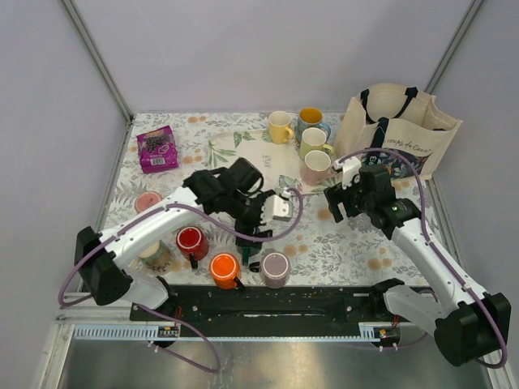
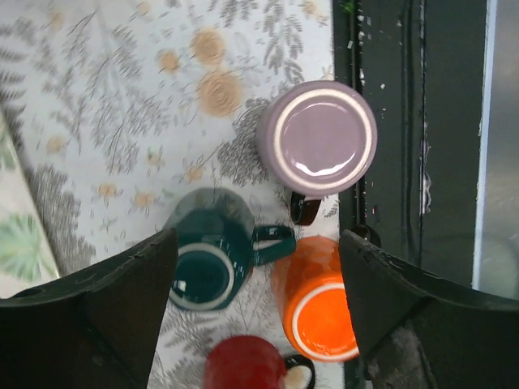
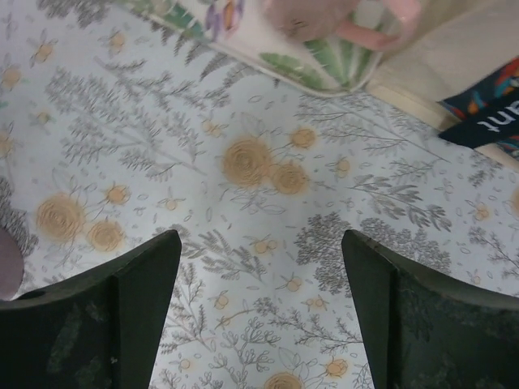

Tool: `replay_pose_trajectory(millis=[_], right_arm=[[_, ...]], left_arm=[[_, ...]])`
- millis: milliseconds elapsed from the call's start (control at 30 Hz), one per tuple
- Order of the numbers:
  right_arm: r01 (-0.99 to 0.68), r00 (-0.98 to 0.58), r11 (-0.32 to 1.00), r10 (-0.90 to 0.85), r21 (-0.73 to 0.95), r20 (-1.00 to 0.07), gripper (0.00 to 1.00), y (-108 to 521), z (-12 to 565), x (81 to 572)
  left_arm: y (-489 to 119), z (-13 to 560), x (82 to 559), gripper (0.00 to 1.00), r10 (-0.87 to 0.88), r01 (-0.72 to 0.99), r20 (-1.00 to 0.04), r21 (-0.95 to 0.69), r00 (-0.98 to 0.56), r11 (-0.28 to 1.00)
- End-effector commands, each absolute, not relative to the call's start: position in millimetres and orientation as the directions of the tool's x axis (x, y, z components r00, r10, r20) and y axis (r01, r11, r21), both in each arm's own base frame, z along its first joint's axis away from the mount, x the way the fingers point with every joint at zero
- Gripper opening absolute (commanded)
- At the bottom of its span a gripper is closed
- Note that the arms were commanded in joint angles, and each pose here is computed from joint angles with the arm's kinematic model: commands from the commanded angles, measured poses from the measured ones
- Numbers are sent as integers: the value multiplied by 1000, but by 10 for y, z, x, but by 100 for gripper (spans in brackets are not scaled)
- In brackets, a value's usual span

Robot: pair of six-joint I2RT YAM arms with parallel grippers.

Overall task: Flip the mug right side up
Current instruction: Turn over the cup at the center of the board.

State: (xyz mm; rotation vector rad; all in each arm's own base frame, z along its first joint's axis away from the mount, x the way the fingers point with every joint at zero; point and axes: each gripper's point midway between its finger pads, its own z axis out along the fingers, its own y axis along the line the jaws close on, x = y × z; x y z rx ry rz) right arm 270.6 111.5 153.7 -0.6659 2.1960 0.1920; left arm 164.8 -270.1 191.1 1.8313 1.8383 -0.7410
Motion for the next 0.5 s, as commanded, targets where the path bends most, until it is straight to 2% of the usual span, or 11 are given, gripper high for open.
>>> replay_pose_trajectory(millis=[0, 33, 100, 200, 367, 467], right_arm=[[-358, -504, 932, -244, -57, -828, 90, 872, 1977, 3090], [-336, -504, 941, -217, -42, -836, 90, 827, 2034, 3127], [-317, -499, 948, -177, -11, -849, 90, 799, 2113, 3158], [-309, -497, 951, -155, 8, -854, 90, 780, 2138, 3130], [-312, -517, 950, -170, 0, -839, 90, 731, 2099, 3007], [-316, -507, 949, -178, -10, -844, 90, 709, 2130, 2963]], left_arm=[[-3075, 1915, 1539, 84, 702, 961, -674, 47, 231, -272], [-3123, 1854, 1466, 85, 697, 952, -675, 27, 243, -305], [-3215, 1763, 1315, 98, 685, 937, -685, -9, 249, -349], [-3333, 1574, 1182, 99, 668, 929, -704, -32, 240, -368], [-3507, 1297, 1168, 99, 638, 926, -712, 45, 293, -375], [-3518, 1184, 1142, 99, 640, 903, -695, 31, 327, -428]])
